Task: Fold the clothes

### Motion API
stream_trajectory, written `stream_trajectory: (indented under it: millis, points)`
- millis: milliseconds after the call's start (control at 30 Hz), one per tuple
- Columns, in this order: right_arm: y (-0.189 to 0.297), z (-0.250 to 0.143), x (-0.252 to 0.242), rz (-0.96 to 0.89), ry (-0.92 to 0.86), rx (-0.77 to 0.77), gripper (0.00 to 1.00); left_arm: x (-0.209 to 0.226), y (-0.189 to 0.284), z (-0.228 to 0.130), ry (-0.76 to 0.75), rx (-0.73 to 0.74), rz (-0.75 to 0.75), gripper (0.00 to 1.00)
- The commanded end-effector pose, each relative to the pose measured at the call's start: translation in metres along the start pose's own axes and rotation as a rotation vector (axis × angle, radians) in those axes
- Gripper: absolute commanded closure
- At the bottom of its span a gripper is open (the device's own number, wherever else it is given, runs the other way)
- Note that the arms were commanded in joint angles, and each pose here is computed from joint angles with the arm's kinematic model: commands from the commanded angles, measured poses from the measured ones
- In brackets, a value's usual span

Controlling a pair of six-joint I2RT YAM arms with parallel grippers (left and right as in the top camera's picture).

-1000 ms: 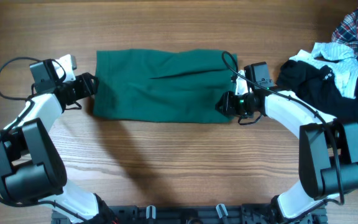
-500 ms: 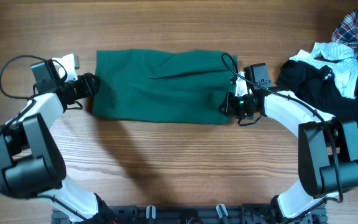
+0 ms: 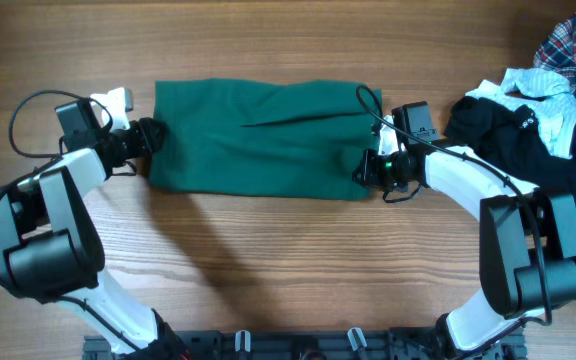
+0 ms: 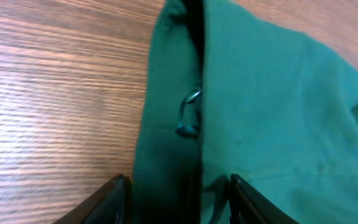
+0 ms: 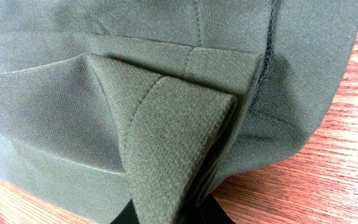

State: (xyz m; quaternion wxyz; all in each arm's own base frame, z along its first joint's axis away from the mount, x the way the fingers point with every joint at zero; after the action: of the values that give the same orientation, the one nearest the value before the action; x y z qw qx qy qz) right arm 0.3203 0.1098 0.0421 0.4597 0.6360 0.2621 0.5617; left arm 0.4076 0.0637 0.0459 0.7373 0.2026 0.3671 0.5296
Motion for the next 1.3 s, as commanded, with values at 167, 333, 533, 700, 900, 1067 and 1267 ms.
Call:
stream_trajectory:
  millis: [167,333,533,700,900,1067,1267]
  points:
    - [-0.011,-0.009,-0.011,-0.040,-0.012,0.038,0.83,-0.016,0.004,0.002,-0.007,-0.020,-0.131,0.55]
    - [-0.011,-0.009,-0.011,-0.042,-0.012,0.035,0.82,-0.021,0.017,0.006,0.000,-0.015,-0.128,0.57]
    - [-0.011,-0.009,-0.011,-0.041,-0.010,0.034,0.82,-0.017,0.022,-0.010,0.054,0.082,-0.055,0.62]
    - [-0.011,-0.009,-0.011,-0.041,0.005,0.034,0.82,-0.010,0.024,-0.029,0.098,0.181,0.019,0.63]
    - [-0.011,-0.008,-0.011,-0.040,0.005,0.033,0.82,0.003,0.029,-0.043,0.112,0.263,0.149,0.59]
    - [-0.011,-0.008,-0.011,-0.040,0.008,0.032,0.82,0.004,0.029,-0.046,0.115,0.275,0.159,0.58]
    - [-0.011,-0.008,-0.010,-0.038,0.010,0.030,0.96,0.003,0.029,-0.045,0.116,0.274,0.153,0.84]
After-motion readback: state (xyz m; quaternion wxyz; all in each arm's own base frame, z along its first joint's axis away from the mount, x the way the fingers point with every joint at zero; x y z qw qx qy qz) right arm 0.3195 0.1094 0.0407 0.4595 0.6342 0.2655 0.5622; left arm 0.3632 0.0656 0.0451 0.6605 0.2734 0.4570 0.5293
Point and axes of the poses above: each gripper's point midway between its finger pads, its own y axis back along the fingers, its own x axis along the line the jaws close on, z = x × y, the point moved 5 cm from there along y, back along the fingers, and after that the axes turned 11 degrees about -y, right-handed, at the moved point
